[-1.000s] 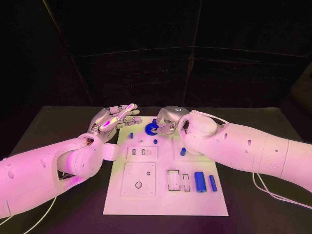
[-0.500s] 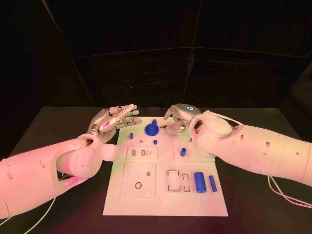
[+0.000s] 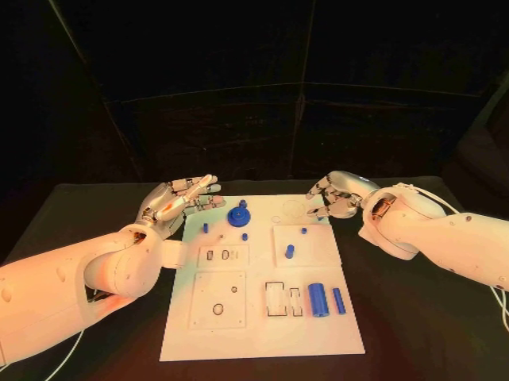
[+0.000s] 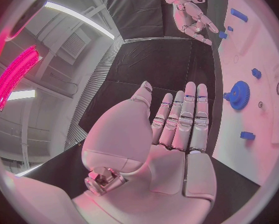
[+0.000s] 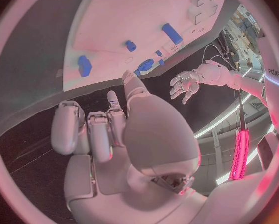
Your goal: Assemble the parts on the task board
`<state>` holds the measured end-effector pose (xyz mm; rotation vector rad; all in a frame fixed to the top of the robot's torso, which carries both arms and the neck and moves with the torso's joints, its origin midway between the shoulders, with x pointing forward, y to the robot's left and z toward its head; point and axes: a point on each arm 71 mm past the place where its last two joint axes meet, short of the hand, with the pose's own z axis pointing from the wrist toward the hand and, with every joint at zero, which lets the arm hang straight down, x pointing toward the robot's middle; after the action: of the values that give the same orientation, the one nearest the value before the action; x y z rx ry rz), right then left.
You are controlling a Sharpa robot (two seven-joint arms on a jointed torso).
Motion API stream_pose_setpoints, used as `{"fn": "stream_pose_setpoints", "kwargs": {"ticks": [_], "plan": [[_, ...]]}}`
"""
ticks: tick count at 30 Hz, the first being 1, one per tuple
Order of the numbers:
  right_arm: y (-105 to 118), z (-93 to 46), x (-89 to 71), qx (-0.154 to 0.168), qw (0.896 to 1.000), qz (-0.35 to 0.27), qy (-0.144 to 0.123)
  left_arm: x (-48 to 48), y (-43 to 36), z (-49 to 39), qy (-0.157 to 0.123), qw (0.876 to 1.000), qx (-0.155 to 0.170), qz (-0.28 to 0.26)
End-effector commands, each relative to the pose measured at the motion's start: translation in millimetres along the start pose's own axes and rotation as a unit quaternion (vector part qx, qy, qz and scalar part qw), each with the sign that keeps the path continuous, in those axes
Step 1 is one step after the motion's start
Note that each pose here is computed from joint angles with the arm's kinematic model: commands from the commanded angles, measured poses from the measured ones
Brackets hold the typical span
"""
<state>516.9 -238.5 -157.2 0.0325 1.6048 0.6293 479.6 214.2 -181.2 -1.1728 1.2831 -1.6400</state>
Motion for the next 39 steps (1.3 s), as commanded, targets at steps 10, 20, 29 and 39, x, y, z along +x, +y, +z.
{"fn": "stream_pose_setpoints", "kwargs": {"ticks": [10,20,29,39], "plan": [[-22,3.3,-3.9,-0.023,0.999,0.035,0.022,1.7,1.6,4.7,0.005,1.0,0.005,-0.002],[-31,8.4,-2.8,-0.012,0.999,0.032,0.03,0.1,2.9,6.2,0.002,1.0,0.005,-0.001],[-37,7.9,-0.5,-0.004,0.999,0.03,0.038,-1.1,3.1,6.4,0.0,1.0,0.005,0.0],[-42,5.7,6.3,0.004,0.998,0.031,0.05,-2.1,3.6,6.7,-0.001,1.0,0.005,0.001]]}}
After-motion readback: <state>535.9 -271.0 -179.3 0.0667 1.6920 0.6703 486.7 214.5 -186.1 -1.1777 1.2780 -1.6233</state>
